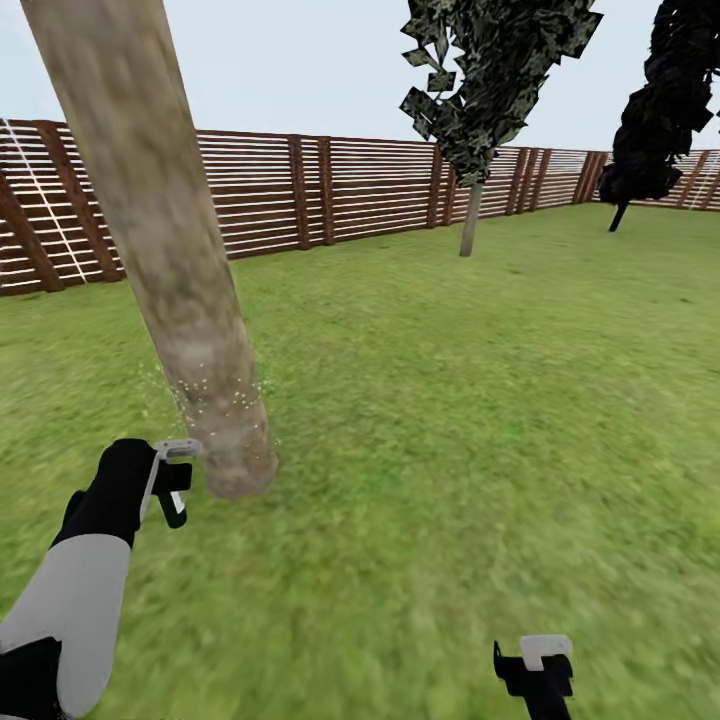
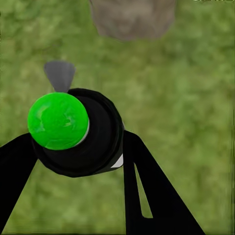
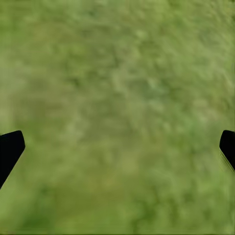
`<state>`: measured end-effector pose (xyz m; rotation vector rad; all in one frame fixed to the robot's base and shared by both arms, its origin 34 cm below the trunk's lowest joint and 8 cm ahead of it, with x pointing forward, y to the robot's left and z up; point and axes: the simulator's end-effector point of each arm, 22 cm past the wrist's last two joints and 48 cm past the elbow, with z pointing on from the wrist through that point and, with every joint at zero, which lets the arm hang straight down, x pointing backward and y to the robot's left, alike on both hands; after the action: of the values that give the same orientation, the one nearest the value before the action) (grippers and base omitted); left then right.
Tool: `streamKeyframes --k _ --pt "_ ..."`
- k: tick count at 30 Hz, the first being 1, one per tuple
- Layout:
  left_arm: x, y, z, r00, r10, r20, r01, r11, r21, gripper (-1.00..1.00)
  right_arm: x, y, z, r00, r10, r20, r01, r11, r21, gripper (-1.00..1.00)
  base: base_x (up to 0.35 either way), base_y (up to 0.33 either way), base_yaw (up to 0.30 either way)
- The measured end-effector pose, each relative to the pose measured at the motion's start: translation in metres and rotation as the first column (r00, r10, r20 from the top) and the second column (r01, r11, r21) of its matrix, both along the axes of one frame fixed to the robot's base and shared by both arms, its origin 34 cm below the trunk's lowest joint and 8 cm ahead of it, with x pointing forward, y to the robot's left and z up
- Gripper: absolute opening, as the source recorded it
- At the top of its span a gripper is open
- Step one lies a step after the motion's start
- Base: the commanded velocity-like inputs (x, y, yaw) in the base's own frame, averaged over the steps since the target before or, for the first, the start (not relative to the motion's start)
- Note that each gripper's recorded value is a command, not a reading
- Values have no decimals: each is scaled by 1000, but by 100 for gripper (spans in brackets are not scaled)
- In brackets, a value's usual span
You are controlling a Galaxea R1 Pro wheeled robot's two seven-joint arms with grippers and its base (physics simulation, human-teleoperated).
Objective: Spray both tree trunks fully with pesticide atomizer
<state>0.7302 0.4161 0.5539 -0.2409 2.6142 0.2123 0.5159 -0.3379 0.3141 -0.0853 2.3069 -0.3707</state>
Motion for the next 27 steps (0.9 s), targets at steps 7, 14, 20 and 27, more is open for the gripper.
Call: streamKeyframes --k 7,14,20,27 --pt "0 -2 0 1000 -2 1 2 1000 -2 -100 0 -1 0 1000 -1 0 1 1000 -2 100 216 -218 90" --pt "0 -2 0 1000 -2 1 2 1000 -2 -100 0 -2 0 1000 -2 0 2 1000 -3 100 135 -251 0" --pt "0 -1 0 1000 -1 1 1 1000 -1 -100 0 -1 0 1000 -1 0 1 1000 -2 100 99 -263 0" --pt "0 0 0 1000 -1 1 1 1000 0 -100 0 -1 0 1000 -1 0 1 1000 -2 100 93 -264 128"
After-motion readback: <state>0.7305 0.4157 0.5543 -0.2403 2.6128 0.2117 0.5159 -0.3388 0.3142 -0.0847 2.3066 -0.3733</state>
